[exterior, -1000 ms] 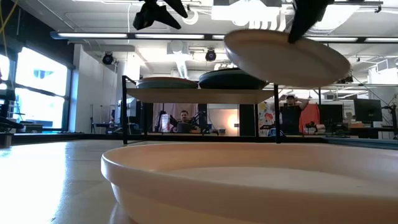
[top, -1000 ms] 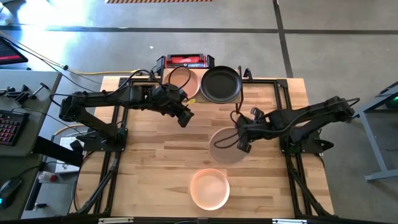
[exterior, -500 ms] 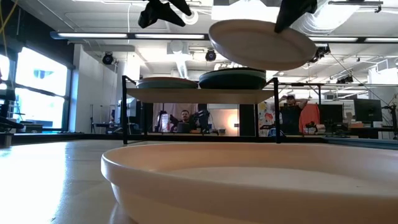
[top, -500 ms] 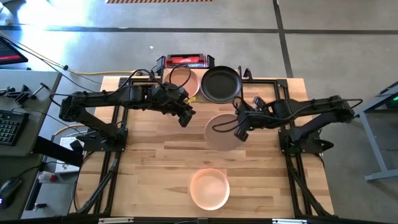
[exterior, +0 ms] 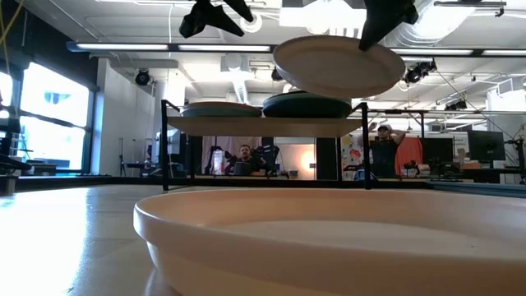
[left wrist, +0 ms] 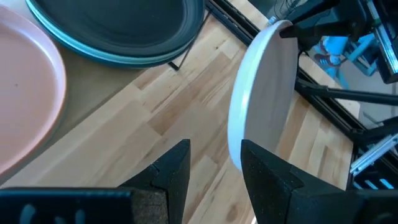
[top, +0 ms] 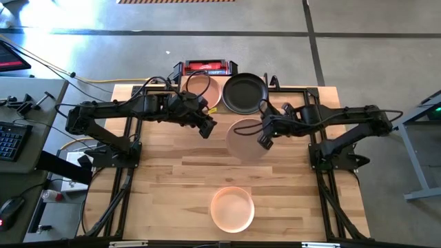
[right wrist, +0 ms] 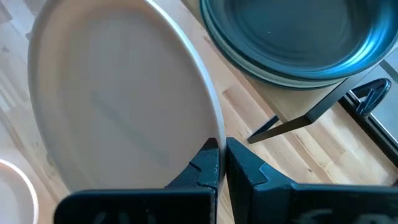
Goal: Place and stack plates onto a shelf
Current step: Stack the white plate on the top of the orange plate on the shelf
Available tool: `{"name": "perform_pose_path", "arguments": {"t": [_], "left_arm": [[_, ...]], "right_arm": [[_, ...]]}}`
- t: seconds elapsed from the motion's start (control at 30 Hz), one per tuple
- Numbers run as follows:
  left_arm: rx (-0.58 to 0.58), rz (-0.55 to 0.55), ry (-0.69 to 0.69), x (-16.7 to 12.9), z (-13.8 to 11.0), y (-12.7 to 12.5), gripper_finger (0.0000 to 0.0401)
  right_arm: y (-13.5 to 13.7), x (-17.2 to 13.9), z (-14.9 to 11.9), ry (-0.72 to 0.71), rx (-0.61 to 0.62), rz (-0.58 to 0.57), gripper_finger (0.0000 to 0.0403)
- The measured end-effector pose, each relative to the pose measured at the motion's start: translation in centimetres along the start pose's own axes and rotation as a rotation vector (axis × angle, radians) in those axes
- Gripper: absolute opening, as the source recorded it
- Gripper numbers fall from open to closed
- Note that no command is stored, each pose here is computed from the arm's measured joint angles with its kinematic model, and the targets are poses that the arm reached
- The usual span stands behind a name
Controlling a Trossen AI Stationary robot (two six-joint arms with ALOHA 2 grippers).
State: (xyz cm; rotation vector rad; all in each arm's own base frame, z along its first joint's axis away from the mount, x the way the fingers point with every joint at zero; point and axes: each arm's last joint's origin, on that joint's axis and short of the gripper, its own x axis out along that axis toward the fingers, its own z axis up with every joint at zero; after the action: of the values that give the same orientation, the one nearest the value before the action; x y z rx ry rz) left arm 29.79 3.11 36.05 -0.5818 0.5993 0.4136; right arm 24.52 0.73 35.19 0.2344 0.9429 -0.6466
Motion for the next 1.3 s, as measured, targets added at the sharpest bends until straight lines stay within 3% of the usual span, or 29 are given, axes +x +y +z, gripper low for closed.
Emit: {"name": "perform_pose_path", "arguments": {"t": [0.57, 0.8, 1.3], "left_arm": [[-0.032, 0.036, -0.027, 0.0, 0.1, 0.1, 0.0131], [-0.031, 0.08, -0.059, 0.0, 0.2, 0.2, 0.0131], [-0.035, 0.121, -0.083, 0.1, 0.7, 1.0, 0.0131]], "right_arm": [[-2.0, 1.3, 2.9, -0.127, 0.199, 0.007, 0.0], [-2.1, 1.4, 3.8, -0.17, 0.202, 0.069, 0.0], [-1.9, 1.3, 4.2, -0.203, 0.202, 0.086, 0.0]]}}
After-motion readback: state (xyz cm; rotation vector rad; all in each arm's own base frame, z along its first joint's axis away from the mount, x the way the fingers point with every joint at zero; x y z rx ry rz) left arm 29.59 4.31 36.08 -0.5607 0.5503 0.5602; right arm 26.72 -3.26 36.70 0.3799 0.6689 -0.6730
